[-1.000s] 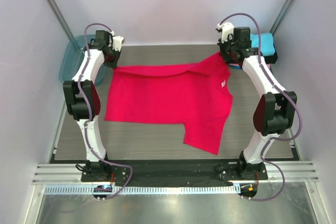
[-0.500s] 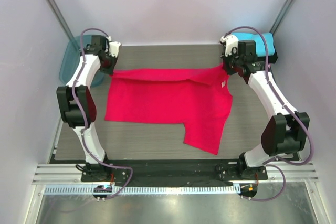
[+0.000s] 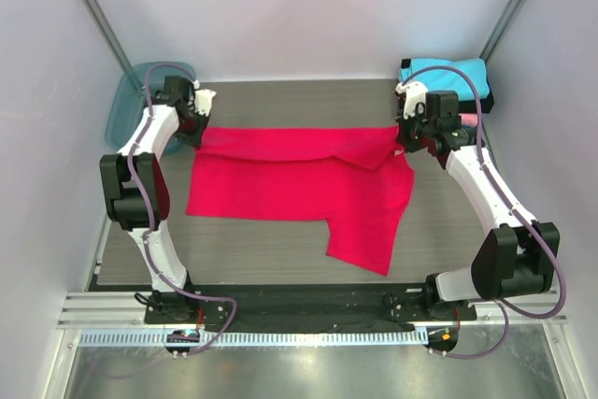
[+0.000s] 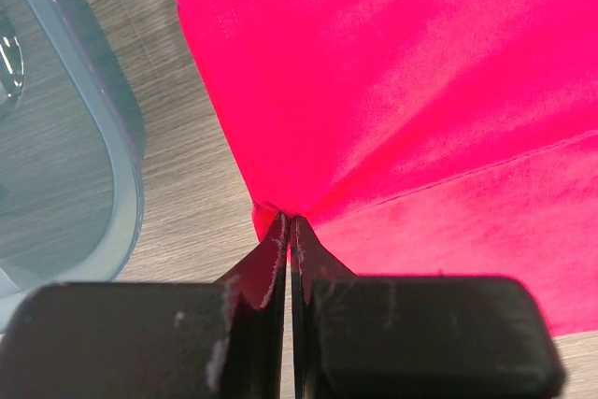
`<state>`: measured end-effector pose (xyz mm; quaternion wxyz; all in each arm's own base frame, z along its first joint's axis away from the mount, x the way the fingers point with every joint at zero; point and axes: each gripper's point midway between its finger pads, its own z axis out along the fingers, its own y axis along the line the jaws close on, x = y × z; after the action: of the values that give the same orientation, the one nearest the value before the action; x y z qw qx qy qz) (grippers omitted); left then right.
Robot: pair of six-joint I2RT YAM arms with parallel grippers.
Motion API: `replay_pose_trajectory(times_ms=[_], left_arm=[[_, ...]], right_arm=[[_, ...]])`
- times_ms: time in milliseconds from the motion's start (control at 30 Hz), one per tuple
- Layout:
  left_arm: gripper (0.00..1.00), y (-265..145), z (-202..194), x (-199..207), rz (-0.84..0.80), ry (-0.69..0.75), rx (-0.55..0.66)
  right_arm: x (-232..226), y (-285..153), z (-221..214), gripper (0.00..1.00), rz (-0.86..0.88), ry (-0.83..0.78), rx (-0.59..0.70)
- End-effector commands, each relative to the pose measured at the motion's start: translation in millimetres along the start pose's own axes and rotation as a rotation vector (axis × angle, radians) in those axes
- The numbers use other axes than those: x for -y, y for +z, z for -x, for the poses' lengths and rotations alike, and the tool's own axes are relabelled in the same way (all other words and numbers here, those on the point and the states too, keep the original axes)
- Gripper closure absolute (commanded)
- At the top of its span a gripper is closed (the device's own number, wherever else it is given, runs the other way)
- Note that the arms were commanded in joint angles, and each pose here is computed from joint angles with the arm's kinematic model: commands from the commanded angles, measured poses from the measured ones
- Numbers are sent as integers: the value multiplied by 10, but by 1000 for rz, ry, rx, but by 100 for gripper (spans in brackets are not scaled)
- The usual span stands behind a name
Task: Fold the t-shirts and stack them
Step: Fold the tshirt
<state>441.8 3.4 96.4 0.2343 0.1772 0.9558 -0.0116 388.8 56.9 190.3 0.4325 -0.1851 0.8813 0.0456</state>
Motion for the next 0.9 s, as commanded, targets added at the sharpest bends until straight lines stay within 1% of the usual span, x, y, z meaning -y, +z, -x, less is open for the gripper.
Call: replay_pose_trajectory(times_ms=[0, 200, 433, 500, 533, 600, 633, 733, 800, 867], left_arm=[[100, -24, 8, -66, 17, 10, 10], [100, 78, -116, -104, 29, -1, -31], [100, 255, -231, -187, 63, -28, -93], [95, 275, -257, -189, 65, -32, -105], [86, 261, -251, -214, 79, -35, -105], [76, 197, -201, -222, 87, -43, -86], [71, 74, -130, -214, 89, -48, -56], [59, -166, 84, -146, 70, -49, 32], [59, -239, 192, -103, 54, -45, 64], [61, -183, 235, -43, 31, -18, 54]], right_arm=[[-52, -91, 92, 99, 15, 26, 51], [-80, -7, 6, 99, 34, 38, 25], [-66, 124, 58, 99, 46, 48, 20], [-67, 140, 83, 99, 48, 48, 21], [-82, 166, 75, 99, 54, 50, 15], [-84, 179, 113, 99, 57, 52, 19], [-99, 186, 122, 99, 61, 47, 20], [-120, 224, 165, 99, 69, 39, 22], [-123, 256, 164, 99, 72, 41, 18], [-122, 289, 142, 99, 73, 41, 11]])
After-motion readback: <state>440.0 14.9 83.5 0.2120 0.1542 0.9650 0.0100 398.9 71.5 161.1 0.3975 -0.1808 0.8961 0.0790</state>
